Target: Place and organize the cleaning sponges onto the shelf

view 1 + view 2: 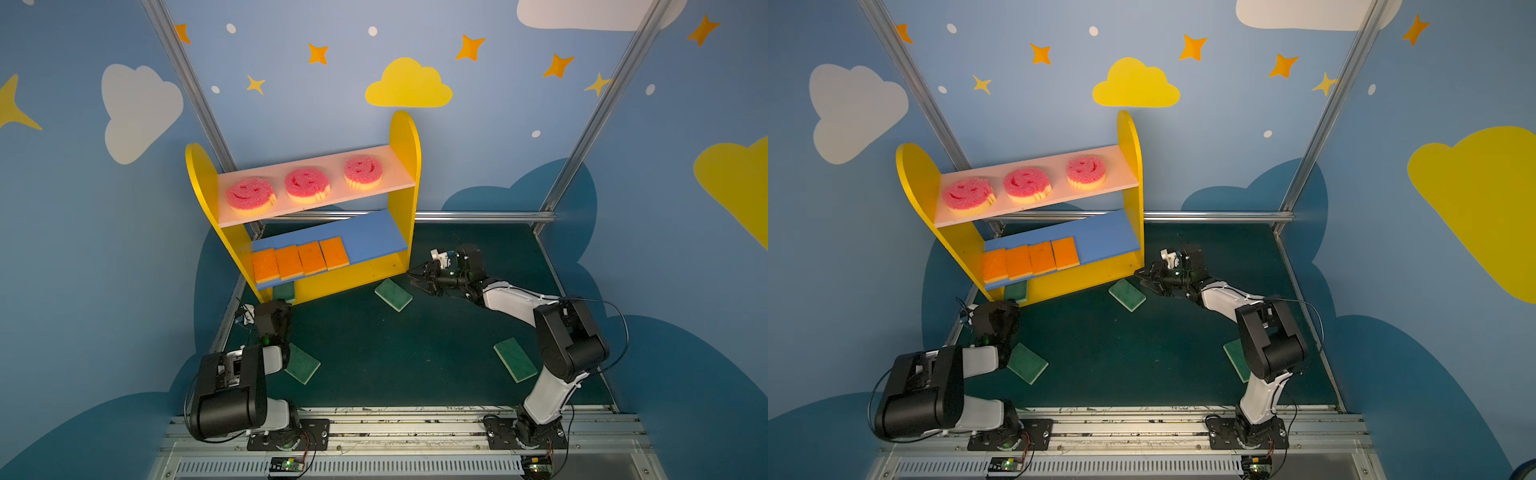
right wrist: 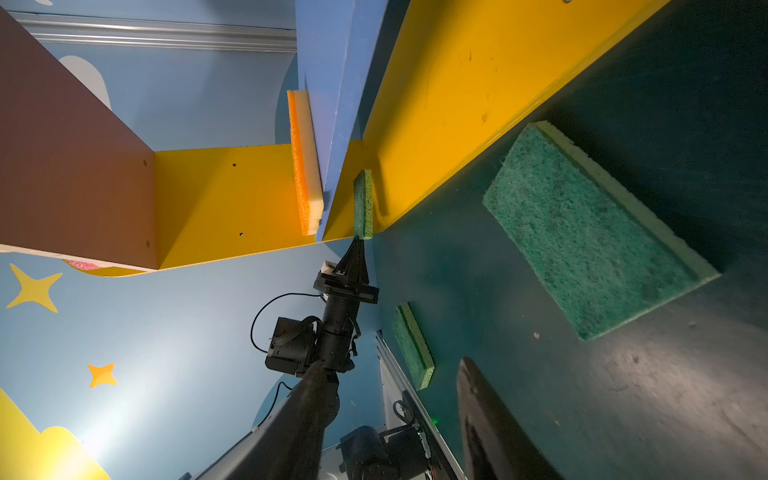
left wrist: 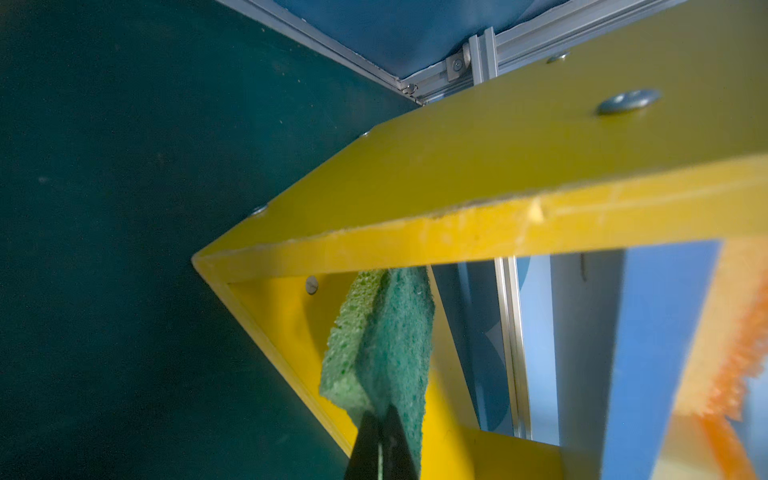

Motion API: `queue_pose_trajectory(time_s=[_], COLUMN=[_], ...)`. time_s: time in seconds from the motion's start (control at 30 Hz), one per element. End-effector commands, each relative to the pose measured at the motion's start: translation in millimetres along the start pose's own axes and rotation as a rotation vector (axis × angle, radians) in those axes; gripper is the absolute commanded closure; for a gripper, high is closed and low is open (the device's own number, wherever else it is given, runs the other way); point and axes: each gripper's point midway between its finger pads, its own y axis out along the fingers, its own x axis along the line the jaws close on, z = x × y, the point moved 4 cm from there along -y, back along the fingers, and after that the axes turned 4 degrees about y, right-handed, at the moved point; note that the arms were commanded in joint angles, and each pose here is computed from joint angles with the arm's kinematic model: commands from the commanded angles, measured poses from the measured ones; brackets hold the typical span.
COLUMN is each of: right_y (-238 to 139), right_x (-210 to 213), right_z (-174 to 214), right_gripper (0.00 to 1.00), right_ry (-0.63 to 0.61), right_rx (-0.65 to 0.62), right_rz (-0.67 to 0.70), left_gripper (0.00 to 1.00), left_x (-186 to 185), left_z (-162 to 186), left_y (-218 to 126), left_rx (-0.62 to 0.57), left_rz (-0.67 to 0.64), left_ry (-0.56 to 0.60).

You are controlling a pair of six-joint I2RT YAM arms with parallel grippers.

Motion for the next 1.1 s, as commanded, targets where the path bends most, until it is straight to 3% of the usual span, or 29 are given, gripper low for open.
queue_pose_trajectory(time_s=[0.0,0.33,0.8,1.07], right_y=[1,0,-1,-5], right_x=[-5,-6,-8,-2], right_z=[0,-2,0,1], right_gripper=[0.49,0.49,0.49,0.49], right_ry=[0.006,0.006,0.009,-0.005], right_rx=[0.011,0.012,0.017,0.010], right_rz=[-0.007,-0.006,-0.006,-0.009], left_gripper=[0.97,0.93,0.51,0.38], left_x=[-11,1,0,-5], left_z=[-3,4,4,8], left_y=[6,17,15,4], left_rx=[0.008,0.038,0.043,0.069], left_rz=[0.041,0.018,0.016,0.031], left_ry=[0.005,-0.014,-0.002,0.013])
